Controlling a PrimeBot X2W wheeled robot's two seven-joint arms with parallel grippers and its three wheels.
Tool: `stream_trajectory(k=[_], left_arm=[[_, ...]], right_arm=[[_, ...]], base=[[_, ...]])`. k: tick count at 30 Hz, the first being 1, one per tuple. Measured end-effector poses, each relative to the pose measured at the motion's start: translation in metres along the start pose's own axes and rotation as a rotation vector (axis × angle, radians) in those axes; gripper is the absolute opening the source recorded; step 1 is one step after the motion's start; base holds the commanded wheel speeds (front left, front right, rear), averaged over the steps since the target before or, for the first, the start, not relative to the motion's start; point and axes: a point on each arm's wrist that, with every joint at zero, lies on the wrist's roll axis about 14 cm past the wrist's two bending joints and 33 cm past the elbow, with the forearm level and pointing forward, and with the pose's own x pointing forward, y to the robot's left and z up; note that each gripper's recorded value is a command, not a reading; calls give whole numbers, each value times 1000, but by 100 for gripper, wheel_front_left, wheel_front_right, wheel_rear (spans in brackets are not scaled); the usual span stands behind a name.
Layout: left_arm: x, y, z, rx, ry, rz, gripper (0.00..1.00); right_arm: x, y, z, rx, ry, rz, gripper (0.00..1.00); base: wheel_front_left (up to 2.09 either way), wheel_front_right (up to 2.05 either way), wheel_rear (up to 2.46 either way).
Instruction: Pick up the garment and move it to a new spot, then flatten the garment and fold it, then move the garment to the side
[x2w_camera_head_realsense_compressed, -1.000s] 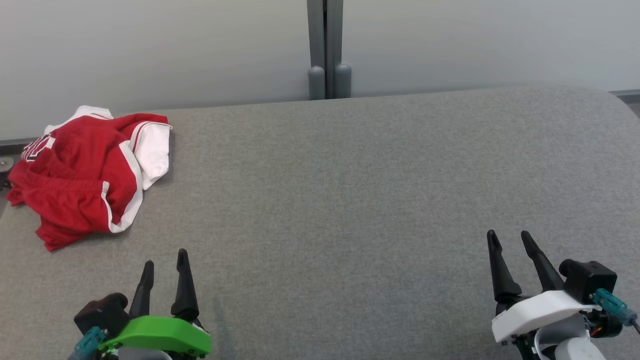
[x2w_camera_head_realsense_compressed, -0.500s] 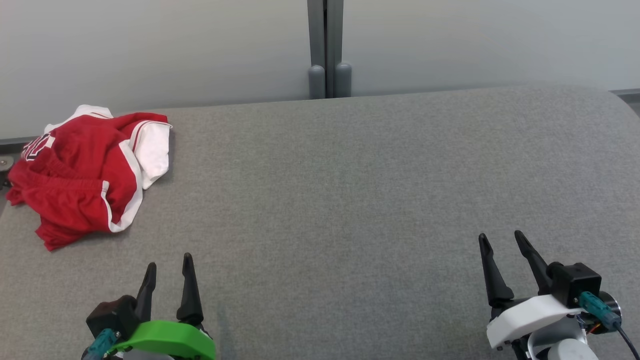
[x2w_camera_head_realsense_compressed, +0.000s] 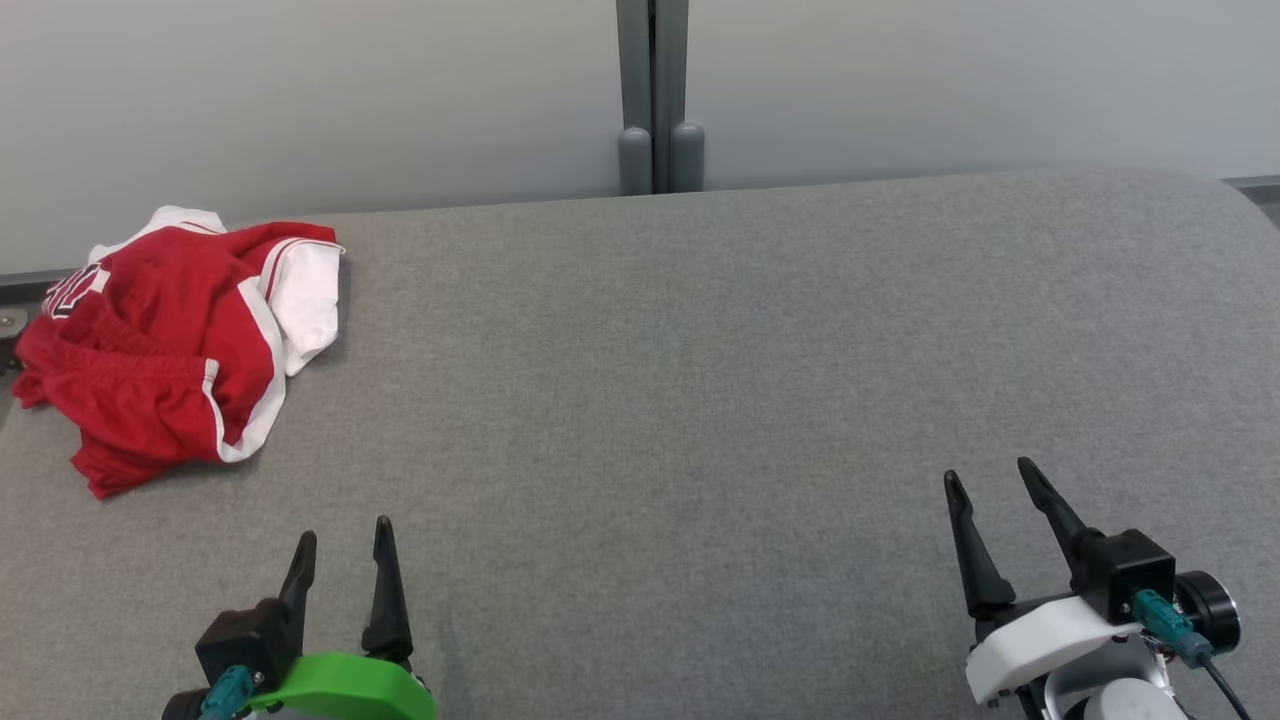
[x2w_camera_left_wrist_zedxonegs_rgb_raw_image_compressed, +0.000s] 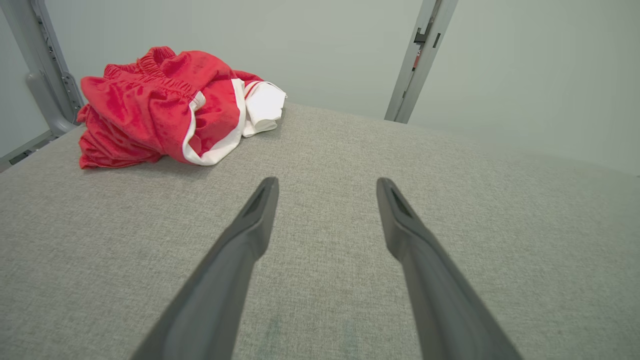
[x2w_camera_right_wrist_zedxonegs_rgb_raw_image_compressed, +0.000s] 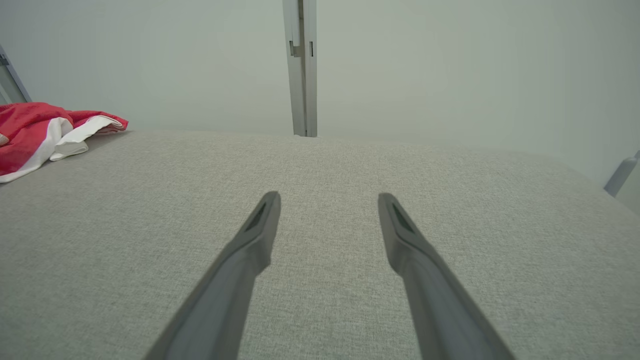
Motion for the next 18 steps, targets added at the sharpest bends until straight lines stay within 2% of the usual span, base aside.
stream_trajectory(k=[10,18], left_arm=[[-1,-3,-3,58,0,-17,100],[-2,-1,-4,60,4,-11,100]], right_arm=[[1,4,0,-67,-7,24,100],[3,7,0,-65,-7,32,100]], base=[[0,0,0],[0,0,0]])
